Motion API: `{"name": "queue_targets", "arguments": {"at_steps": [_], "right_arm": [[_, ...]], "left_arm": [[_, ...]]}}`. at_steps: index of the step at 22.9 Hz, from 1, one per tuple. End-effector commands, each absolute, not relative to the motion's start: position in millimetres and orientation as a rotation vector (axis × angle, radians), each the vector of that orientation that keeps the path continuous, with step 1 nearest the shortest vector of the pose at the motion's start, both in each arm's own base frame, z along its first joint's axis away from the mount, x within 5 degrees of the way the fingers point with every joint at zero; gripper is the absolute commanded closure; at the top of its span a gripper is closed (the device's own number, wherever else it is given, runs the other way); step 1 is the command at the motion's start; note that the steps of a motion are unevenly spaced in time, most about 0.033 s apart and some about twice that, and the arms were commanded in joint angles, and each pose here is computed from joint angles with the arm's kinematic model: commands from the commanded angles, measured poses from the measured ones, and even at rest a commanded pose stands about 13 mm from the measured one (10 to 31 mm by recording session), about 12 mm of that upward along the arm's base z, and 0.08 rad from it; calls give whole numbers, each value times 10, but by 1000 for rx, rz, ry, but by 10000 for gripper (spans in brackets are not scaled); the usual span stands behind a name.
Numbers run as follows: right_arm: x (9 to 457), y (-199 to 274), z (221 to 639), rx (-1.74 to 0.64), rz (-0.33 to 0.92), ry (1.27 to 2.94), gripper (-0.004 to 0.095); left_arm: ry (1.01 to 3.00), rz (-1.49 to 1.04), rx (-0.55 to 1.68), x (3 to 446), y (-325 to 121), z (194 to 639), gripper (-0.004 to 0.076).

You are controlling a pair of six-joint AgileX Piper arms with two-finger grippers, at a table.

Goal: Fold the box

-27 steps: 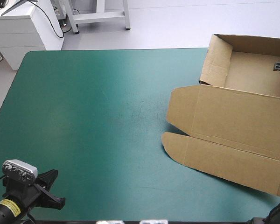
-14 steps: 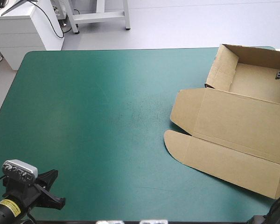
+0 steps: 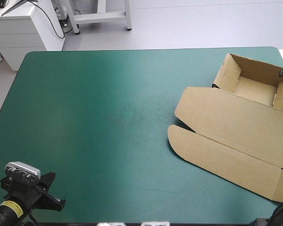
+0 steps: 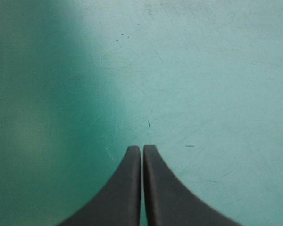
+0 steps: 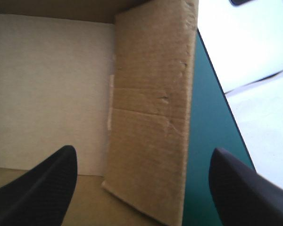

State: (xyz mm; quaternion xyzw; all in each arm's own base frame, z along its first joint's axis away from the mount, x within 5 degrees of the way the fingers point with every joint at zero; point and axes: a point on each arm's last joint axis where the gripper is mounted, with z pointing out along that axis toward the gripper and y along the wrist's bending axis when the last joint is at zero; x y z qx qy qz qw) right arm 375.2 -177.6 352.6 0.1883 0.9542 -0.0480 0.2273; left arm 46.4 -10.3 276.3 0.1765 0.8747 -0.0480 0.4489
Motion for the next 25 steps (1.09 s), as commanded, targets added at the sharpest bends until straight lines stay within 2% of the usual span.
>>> {"name": "queue_targets", "arguments": {"at_steps": [1,2,3,4,5,6,7,8,11,14,16,19,25], "right_arm": [[3375,-1496,4289,404,-55,2428,185],[3312,-1432,4384,385,-23,2399,211],[3147,-1210,4568,307,58,2346,312],[3084,-1103,4617,263,84,2335,373],[2926,-851,4694,171,110,2317,563],[2840,-734,4721,126,111,2302,649],[2660,-450,4751,13,122,2264,863],[2578,-341,4756,-36,122,2246,935],[1965,195,4730,-293,156,2074,928],[1351,281,4472,-379,128,1934,927],[989,211,4168,-355,57,1837,927],[696,157,3844,-333,8,1763,928],[251,121,3325,-310,10,1679,928]], "left_arm": [[2088,-136,428,495,-120,2874,731],[2088,-136,428,495,-120,2874,731],[2088,-136,428,495,-120,2874,731],[2088,-136,428,495,-120,2874,731],[2089,-137,428,495,-121,2874,731],[2089,-138,428,494,-122,2874,731],[2090,-141,427,494,-123,2874,731],[2090,-145,427,493,-125,2873,731],[2087,-213,415,475,-161,2879,731],[2029,-286,450,426,-201,2909,731],[1969,-331,474,372,-215,2940,731],[1938,-345,496,330,-213,2947,731],[1893,-340,502,266,-181,2964,731]]}}
